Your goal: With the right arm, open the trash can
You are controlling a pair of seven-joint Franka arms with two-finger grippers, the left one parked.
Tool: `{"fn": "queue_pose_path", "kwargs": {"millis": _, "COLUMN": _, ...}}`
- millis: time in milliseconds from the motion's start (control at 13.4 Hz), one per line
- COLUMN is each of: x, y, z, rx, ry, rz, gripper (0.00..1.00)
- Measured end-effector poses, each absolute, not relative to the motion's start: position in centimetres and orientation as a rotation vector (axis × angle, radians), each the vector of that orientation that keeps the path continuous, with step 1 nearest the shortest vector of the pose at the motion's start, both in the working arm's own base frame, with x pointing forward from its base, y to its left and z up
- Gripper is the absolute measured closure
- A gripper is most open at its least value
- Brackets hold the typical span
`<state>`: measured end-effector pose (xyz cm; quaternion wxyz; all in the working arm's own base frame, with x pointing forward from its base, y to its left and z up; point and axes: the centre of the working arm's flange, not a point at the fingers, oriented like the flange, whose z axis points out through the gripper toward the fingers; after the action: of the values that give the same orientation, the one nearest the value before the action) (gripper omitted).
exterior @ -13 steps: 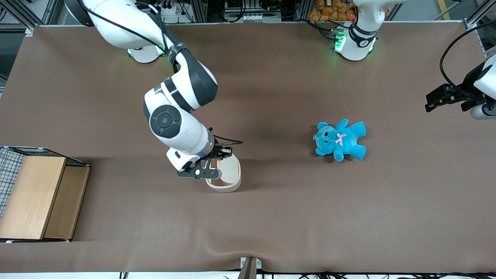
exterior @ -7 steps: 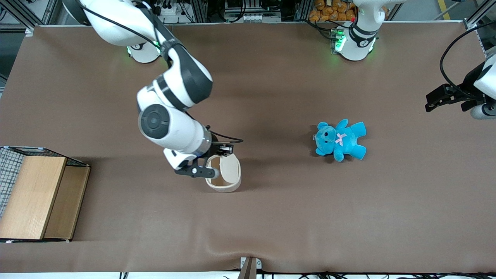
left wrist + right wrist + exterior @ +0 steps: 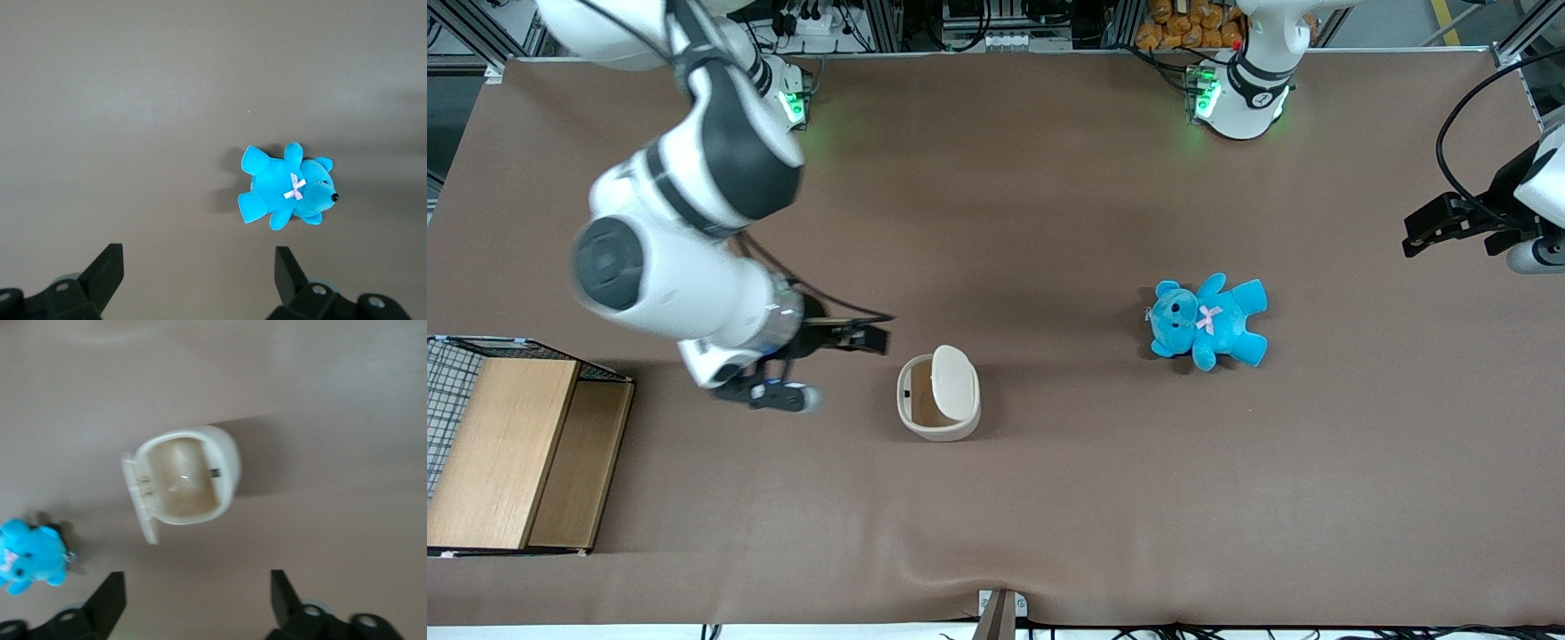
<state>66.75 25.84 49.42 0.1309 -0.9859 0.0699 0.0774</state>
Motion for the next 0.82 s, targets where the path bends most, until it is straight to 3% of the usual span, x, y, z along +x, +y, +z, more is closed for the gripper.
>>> {"fn": "queue_pose_path", "kwargs": {"millis": 299, "x": 69.0, "y": 15.2, "z": 48.8, "rx": -2.858, "ry": 0.089, "rz": 0.266, "gripper": 0.00}}
{"fn": "queue_pose_path", "kwargs": {"millis": 821, "x": 68.4, "y": 9.7, "z": 51.1, "rx": -2.967, "ry": 0.102, "rz": 0.234, "gripper": 0.00}}
